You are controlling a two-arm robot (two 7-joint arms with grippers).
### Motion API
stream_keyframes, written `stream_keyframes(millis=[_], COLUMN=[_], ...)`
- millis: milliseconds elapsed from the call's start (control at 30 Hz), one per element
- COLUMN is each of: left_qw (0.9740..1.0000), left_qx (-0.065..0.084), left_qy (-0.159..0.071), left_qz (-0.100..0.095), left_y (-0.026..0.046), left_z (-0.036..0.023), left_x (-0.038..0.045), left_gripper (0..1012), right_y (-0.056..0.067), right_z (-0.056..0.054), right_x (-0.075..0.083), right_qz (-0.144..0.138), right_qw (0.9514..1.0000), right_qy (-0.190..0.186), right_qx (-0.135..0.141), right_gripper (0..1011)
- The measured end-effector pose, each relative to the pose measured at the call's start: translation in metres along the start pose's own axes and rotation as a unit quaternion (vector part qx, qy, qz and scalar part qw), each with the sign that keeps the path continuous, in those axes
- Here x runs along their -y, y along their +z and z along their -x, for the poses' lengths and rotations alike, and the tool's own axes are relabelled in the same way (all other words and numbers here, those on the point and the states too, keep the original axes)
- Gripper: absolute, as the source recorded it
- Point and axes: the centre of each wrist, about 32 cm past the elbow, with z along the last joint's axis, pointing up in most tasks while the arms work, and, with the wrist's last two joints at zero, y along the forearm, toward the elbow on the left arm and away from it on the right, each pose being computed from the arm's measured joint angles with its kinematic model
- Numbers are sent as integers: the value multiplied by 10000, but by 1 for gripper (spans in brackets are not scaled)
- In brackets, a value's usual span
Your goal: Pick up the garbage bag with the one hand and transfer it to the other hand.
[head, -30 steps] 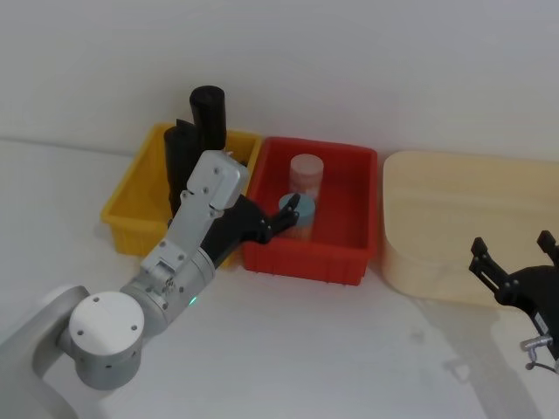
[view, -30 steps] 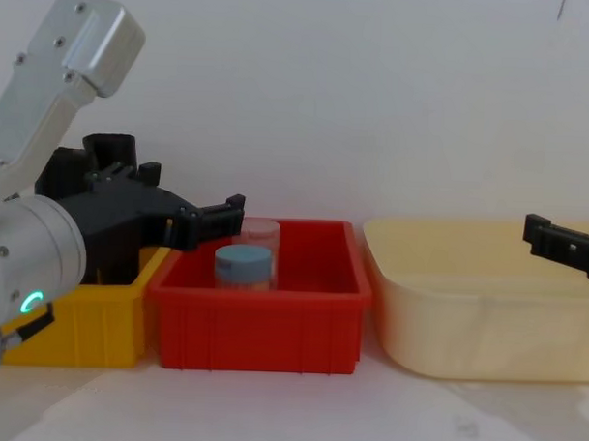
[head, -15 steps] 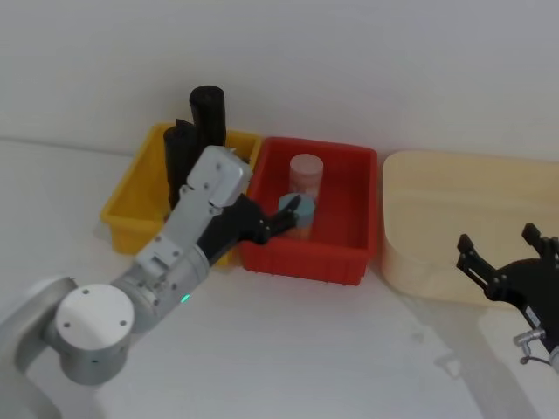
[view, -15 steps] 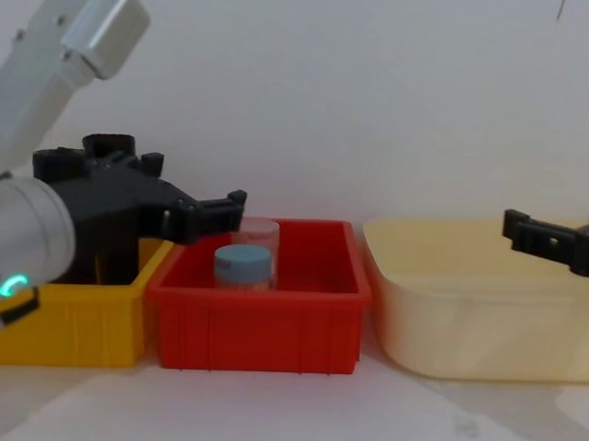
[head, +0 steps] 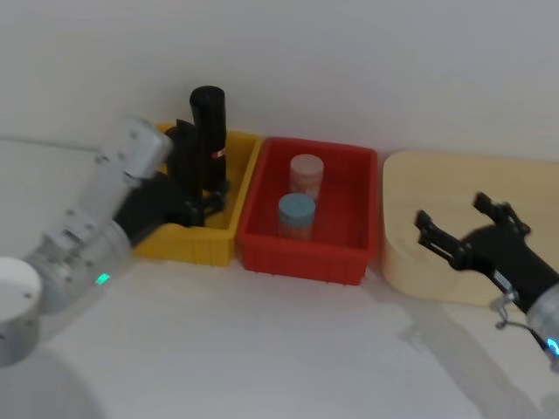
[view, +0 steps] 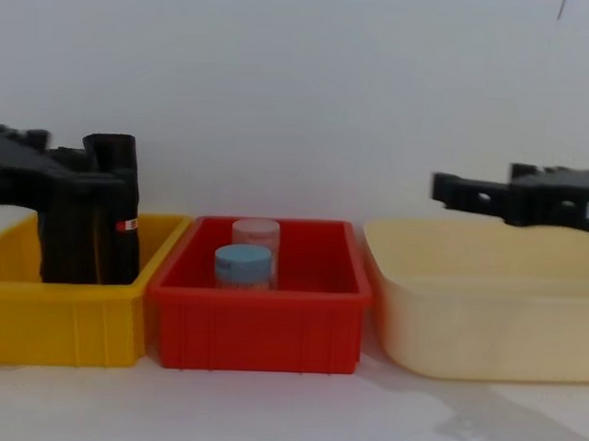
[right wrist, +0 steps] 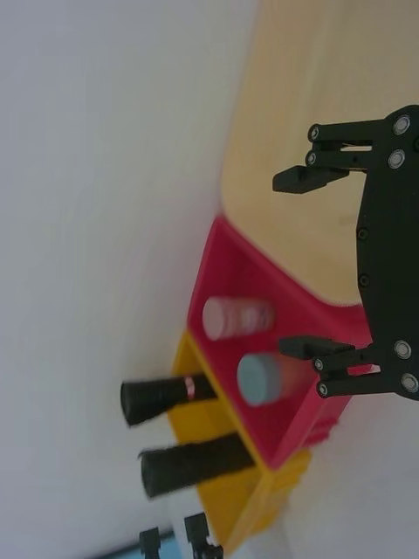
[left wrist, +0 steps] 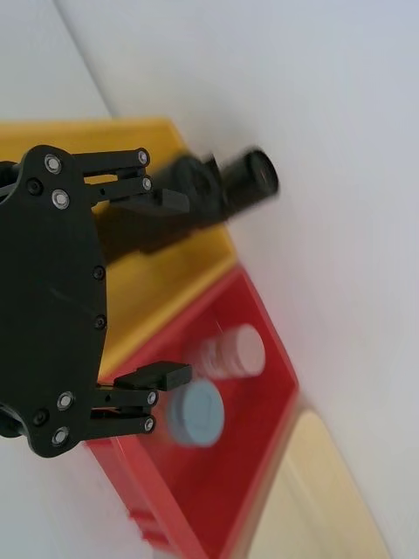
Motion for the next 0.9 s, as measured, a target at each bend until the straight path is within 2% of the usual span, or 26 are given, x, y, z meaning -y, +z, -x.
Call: stream_keyframes(millis=[100,133,167,200,233,267,300,333,367,433,467,533,633,667,800,900], left_qw=[9999,9997,9996,9993,9991,9989,9984,9984,9978,9971,9963,9956,9938,9938,9915,9902], left_qx=[-93,-148,-182,-257,-309,-354,-451,-451,-537,-629,-732,-816,-1017,-1017,-1221,-1318], left_qy=[51,107,123,159,176,173,200,200,215,234,223,216,158,158,14,-110], left_qz=[-83,-134,-157,-203,-231,-252,-293,-293,-330,-365,-393,-405,-430,-430,-444,-440], left_y=[10,18,22,28,34,36,43,43,44,40,37,34,12,12,-26,-51], left_z=[-104,-182,-213,-275,-313,-329,-391,-391,-439,-487,-525,-558,-616,-616,-645,-639], left_x=[-53,-89,-102,-127,-141,-147,-166,-166,-177,-187,-191,-191,-176,-176,-133,-86], left_gripper=[1001,1001,1001,1001,1001,1001,1001,1001,1001,1001,1001,1001,1001,1001,1001,1001], right_y=[63,120,143,194,194,243,265,286,319,384,431,466,533,548,613,641], right_z=[-17,-31,-39,-56,-56,-65,-71,-77,-84,-103,-109,-115,-130,-134,-158,-174], right_x=[-84,-161,-195,-274,-274,-351,-389,-424,-471,-564,-627,-676,-756,-771,-842,-873], right_qz=[41,45,47,76,76,101,117,131,134,169,198,228,276,293,388,447], right_qw=[9998,9995,9993,9988,9988,9982,9978,9975,9972,9963,9955,9949,9941,9939,9933,9930], right_qy=[180,301,347,460,460,572,619,661,706,811,887,936,1006,1018,1040,1043], right_qx=[-50,-73,-86,-121,-121,-162,-180,-197,-206,-244,-264,-285,-303,-310,-328,-334], right_gripper=[1001,1001,1001,1001,1001,1002,1001,1001,1001,1001,1001,1001,1001,1001,1001,1001])
